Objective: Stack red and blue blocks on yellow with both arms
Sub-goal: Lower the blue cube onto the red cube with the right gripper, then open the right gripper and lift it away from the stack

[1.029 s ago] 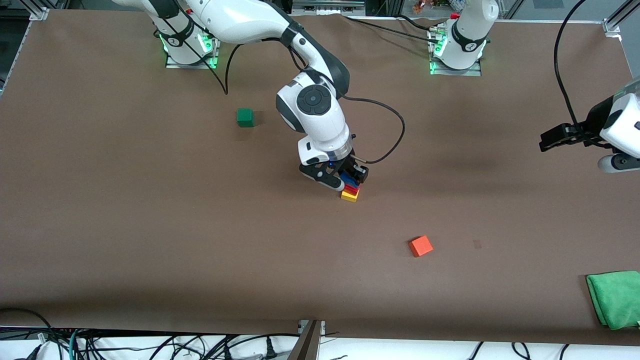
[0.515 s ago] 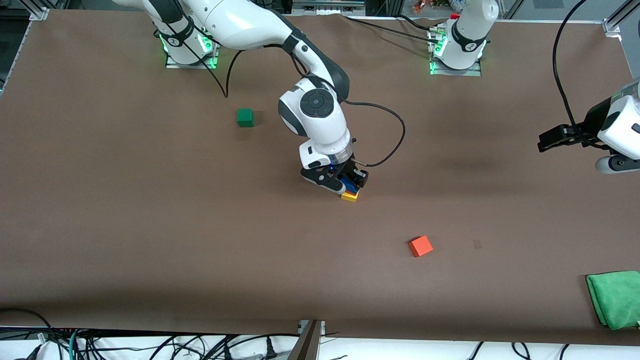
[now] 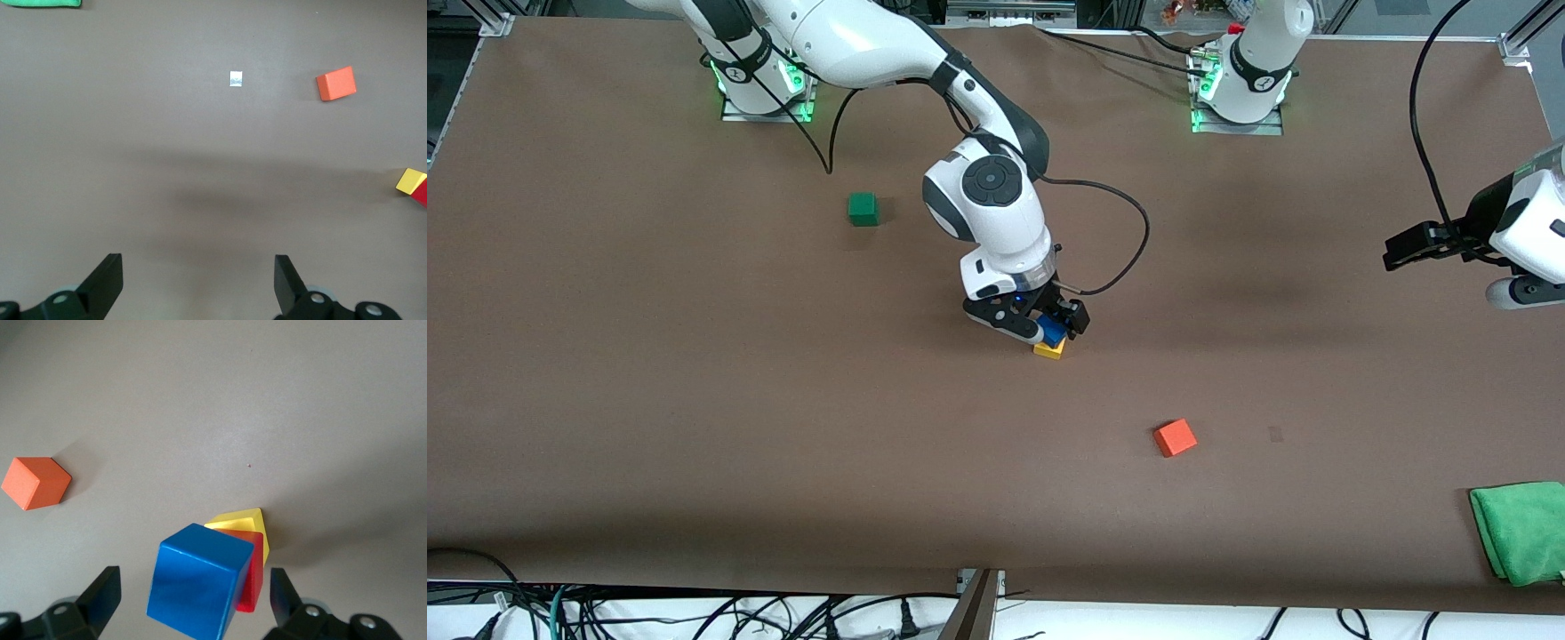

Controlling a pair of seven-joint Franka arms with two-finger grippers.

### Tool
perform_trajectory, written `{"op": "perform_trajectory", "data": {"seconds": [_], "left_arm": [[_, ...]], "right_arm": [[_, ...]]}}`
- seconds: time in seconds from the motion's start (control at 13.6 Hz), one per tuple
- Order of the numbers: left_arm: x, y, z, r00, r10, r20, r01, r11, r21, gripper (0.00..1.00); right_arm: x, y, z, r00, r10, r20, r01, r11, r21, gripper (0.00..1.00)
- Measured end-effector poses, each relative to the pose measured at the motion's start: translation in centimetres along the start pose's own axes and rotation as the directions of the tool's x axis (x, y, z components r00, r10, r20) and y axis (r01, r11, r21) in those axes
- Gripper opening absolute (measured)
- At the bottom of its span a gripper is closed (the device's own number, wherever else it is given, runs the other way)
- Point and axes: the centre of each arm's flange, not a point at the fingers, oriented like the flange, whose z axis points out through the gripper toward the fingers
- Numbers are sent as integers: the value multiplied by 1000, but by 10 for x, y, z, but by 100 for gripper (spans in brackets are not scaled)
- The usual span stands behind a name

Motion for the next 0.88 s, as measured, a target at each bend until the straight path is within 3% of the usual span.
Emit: {"op": "perform_trajectory", "data": {"seconds": [0.29,0.44,0.59,0.74,0.88], "left_arm": [[0,1,0,1000,1,-4,-1,1000,-1,100],[0,1,-1,1000,2,-5,-2,1000,-1,100],[0,1,-1,1000,2,-5,-2,1000,-1,100],[0,2,-1,1000,3,-5,-3,1000,-1,100],[0,2,-1,1000,3,-5,-3,1000,-1,100]], "right_arm": [[12,-1,-14,1000,3,-7,-3,999,-38,100],[45,-2,-55,999,-11,-31,9,999,-53,100],[98,15,-110,997,-69,-31,65,992,-111,100],[156,51,-159,989,-149,12,149,975,-167,100],[207,100,-204,970,-222,100,238,950,-202,100]]}}
